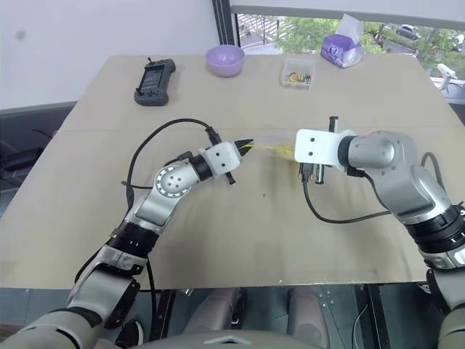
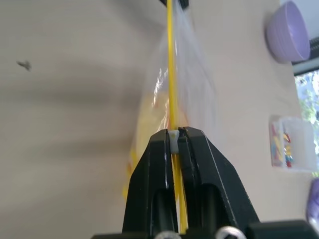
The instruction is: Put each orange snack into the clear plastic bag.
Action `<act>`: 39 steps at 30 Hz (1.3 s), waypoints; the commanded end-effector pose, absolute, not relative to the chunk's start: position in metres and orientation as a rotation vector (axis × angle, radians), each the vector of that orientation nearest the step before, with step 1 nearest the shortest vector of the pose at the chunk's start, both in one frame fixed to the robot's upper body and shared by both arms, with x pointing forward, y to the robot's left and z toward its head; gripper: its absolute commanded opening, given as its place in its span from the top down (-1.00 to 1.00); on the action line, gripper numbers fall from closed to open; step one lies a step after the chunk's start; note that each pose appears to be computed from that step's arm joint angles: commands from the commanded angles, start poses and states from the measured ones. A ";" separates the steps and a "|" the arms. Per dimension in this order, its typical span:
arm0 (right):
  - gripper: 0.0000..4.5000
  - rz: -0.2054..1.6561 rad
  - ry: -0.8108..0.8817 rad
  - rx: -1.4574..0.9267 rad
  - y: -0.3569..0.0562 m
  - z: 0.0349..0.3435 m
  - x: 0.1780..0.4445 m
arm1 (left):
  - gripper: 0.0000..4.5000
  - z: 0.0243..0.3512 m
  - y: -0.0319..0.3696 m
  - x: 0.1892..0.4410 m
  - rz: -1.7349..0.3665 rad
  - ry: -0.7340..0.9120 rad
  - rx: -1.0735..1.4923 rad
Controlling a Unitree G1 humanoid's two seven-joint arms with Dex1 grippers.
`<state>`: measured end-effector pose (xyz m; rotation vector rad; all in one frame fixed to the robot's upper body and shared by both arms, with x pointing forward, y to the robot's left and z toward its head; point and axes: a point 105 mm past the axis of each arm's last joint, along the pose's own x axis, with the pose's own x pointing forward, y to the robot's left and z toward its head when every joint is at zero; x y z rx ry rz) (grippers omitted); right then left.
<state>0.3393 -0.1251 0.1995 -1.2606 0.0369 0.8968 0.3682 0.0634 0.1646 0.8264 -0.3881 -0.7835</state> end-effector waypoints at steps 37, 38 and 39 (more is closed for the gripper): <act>0.98 0.363 0.058 -1.175 -0.205 0.264 0.386 | 1.00 0.249 0.086 0.400 -0.483 -0.572 0.791; 0.98 0.415 0.117 -1.163 -0.204 0.251 0.380 | 1.00 0.232 0.083 0.395 -0.549 -0.523 0.827; 0.98 0.487 0.176 -1.164 -0.202 0.236 0.372 | 1.00 0.214 0.081 0.390 -0.617 -0.463 0.854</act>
